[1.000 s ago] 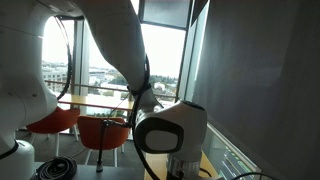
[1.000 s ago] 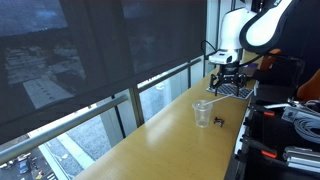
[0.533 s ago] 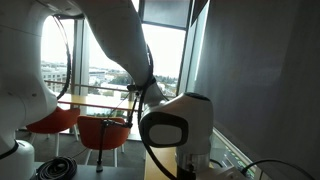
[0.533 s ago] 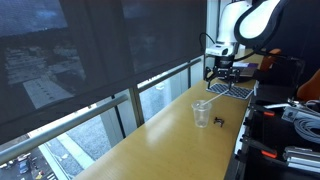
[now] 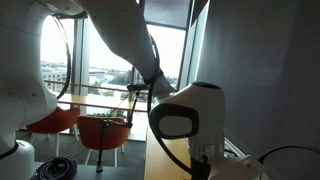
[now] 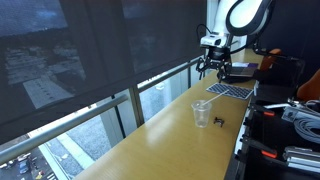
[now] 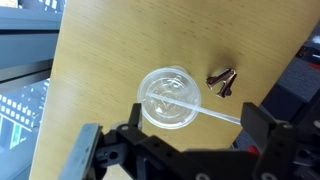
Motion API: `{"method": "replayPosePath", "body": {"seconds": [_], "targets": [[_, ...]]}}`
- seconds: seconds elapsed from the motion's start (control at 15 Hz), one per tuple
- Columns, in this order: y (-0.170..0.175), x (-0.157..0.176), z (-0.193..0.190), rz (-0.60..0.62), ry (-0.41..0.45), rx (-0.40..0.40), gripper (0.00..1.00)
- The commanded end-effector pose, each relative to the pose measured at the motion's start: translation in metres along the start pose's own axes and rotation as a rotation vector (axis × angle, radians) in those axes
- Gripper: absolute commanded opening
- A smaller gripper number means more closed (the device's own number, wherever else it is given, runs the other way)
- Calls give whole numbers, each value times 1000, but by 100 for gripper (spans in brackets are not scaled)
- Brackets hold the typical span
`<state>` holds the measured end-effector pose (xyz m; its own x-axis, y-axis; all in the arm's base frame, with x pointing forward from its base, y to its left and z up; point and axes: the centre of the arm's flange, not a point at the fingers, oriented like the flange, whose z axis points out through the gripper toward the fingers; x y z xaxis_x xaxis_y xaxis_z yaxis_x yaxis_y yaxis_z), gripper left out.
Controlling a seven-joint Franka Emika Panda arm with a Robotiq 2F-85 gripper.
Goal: Put the straw in the cup
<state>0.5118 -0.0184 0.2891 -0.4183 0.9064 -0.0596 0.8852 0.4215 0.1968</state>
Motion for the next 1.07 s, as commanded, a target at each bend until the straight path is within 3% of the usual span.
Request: {"method": "replayPosePath", "body": {"seconds": [0.0, 0.53, 1.0], "targets": [[6, -1, -19, 28, 2, -13, 100], [-21, 39, 9, 61, 2, 123, 100], [-22, 39, 27, 86, -42, 167, 100]]}}
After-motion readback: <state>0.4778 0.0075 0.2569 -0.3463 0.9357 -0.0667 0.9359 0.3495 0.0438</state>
